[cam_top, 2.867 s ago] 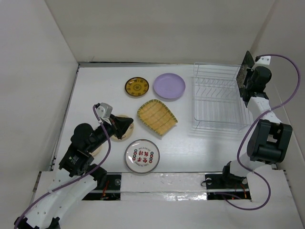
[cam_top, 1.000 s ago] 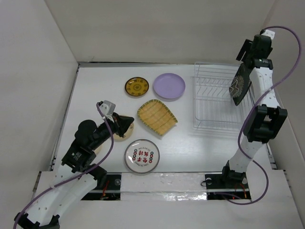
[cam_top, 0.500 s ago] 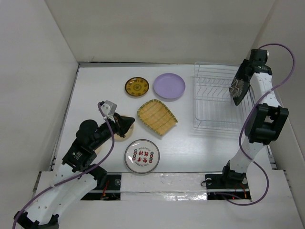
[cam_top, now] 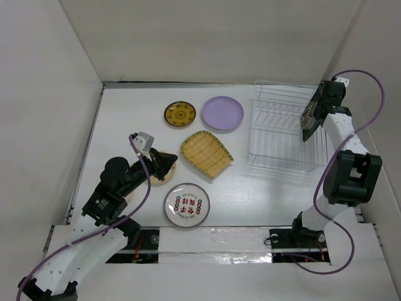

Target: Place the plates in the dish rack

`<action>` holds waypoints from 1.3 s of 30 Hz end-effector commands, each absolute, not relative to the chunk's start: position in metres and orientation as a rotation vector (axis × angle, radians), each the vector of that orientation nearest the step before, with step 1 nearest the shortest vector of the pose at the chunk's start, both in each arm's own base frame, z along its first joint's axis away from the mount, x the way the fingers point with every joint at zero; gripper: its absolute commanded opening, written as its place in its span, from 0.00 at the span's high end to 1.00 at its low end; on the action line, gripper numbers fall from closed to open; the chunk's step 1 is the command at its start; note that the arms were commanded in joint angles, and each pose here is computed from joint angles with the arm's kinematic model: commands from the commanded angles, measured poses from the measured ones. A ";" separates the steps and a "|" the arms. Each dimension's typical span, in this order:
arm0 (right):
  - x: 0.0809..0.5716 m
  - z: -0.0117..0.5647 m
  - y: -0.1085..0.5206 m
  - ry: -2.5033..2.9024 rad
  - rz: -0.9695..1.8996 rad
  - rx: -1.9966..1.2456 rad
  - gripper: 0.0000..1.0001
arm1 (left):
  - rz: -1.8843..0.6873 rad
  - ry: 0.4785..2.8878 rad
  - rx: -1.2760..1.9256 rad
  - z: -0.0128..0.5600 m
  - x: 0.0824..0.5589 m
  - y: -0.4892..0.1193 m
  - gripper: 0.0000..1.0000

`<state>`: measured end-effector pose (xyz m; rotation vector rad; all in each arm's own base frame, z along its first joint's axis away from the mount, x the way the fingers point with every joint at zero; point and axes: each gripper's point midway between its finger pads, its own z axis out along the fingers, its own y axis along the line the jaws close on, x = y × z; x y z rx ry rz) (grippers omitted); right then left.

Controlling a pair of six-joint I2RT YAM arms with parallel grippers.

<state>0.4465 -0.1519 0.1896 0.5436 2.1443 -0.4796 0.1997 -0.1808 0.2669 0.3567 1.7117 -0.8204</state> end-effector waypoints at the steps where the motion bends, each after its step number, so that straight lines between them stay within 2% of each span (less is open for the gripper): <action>1: 0.457 0.252 -0.152 1.875 -0.444 0.555 1.00 | -0.841 1.648 0.372 0.288 0.200 -0.185 1.00; 11: 0.416 0.285 -0.163 1.564 -0.539 0.627 1.00 | -0.844 1.678 0.380 0.280 0.203 -0.189 1.00; 24: 0.426 0.298 -0.166 1.354 -0.588 0.695 1.00 | -0.829 1.695 0.372 0.277 0.208 -0.189 1.00; 30: 0.447 0.276 -0.163 1.424 -0.594 0.640 1.00 | -0.809 1.684 0.346 0.279 0.210 -0.185 1.00; 39: 0.444 0.244 -0.154 1.507 -0.499 0.654 1.00 | -0.818 1.696 0.348 0.276 0.211 -0.187 1.00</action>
